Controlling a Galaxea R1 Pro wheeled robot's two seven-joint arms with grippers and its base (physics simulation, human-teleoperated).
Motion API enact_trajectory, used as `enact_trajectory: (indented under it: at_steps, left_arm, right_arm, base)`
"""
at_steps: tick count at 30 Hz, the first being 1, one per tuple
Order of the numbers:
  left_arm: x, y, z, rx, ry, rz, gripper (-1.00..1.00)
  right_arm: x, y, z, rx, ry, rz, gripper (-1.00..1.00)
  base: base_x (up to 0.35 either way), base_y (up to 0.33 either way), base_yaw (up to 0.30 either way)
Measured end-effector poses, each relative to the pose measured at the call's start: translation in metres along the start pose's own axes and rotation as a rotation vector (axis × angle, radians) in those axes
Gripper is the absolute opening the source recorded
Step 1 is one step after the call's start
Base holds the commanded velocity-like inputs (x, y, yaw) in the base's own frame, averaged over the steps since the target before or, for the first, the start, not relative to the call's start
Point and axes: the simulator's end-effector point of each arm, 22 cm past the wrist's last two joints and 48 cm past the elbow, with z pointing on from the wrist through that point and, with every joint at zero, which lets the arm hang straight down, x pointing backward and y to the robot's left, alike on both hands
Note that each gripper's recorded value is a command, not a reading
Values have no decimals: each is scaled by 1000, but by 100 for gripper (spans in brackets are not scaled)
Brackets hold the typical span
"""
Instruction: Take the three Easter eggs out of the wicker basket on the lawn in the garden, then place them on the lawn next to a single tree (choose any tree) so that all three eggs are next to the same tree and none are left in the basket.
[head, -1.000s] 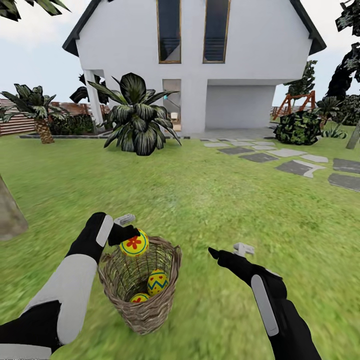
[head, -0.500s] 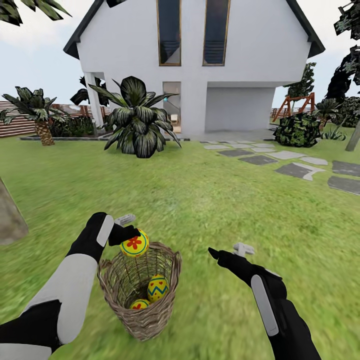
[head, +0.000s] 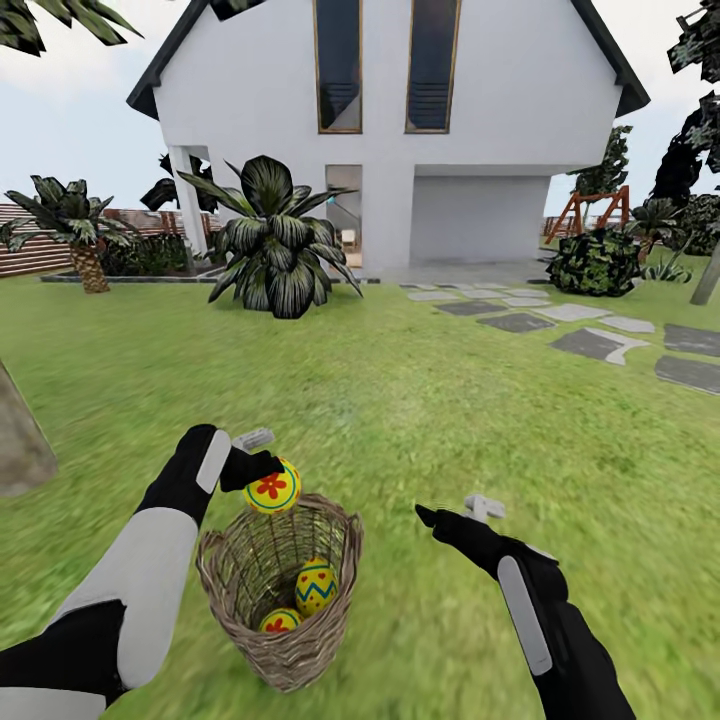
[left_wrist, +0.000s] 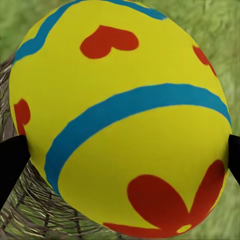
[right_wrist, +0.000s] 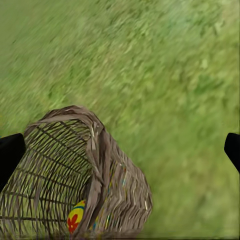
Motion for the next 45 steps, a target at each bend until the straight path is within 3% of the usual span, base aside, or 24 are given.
enact_trajectory:
  at_steps: [10,18,24,29,45]
  left_arm:
    - [-11,-16,-13,10,7,6,-100]
    - [-17,-37,-24,3,13,63,-100]
    - [-25,-42,-32,0,15,67,-100]
    - [-31,-45,-40,0,15,68,-100]
    - [-52,-57,-64,-4,16,70,-100]
  right_arm:
    - [-23,-1,-5,20,-26,8,100]
    - [-37,7,-9,20,-25,8,100]
    - [-50,11,-13,22,-27,8,100]
    - [-68,-5,-23,54,-53,55,100]
    - [-97,11,-33,48,-56,58,100]
  base:
    - [0,0,0]
    - [0,0,0]
    - [0,0,0]
    - [0,0,0]
    - [0,0,0]
